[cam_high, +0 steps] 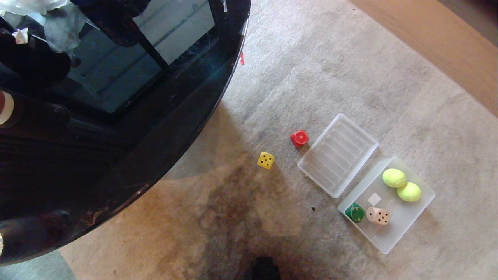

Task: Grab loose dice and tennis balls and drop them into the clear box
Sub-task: Pick up toys out of the box

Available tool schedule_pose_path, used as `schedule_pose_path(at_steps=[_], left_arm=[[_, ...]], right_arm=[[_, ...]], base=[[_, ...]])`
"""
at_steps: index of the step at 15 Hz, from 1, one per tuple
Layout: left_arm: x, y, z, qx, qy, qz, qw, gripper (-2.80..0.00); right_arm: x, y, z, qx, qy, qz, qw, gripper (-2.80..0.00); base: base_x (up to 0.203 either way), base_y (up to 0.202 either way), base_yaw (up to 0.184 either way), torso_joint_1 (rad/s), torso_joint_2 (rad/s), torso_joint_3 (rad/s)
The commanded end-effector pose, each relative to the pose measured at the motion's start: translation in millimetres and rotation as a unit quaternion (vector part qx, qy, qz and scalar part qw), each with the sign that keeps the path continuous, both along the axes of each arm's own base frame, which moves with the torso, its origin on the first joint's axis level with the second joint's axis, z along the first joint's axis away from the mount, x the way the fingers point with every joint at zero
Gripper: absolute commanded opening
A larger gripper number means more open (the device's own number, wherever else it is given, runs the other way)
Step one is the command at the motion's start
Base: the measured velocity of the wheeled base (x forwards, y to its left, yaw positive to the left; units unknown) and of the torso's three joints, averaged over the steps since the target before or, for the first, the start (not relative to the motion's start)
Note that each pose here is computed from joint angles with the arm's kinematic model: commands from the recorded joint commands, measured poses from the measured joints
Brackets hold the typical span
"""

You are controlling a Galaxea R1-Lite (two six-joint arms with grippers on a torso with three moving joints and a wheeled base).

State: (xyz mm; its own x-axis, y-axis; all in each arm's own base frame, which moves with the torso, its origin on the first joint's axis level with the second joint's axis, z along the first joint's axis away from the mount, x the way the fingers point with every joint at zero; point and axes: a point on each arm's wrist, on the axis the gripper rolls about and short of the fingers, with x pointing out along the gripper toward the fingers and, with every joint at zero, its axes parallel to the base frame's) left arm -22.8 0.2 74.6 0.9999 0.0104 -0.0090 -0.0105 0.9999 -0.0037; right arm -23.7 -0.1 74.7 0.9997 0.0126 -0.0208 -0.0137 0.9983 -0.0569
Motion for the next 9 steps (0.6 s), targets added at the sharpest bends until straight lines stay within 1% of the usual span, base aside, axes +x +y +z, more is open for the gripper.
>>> schedule_pose_path(at_steps=[1,9], left_arm=[[0.0,0.0,0.0,0.0,0.0,0.0,1.0,-2.8],[0.0,0.0,0.0,0.0,0.0,0.0,1.0,-2.8]], right_arm=[[0.0,0.0,0.0,-0.001,0.0,0.001,1.0,-2.8],[0.0,0.0,0.0,0.0,0.0,0.0,1.0,-2.8]], base=[[0.0,0.0,0.0,0.0,0.0,0.0],[0.0,0.0,0.0,0.0,0.0,0.0]])
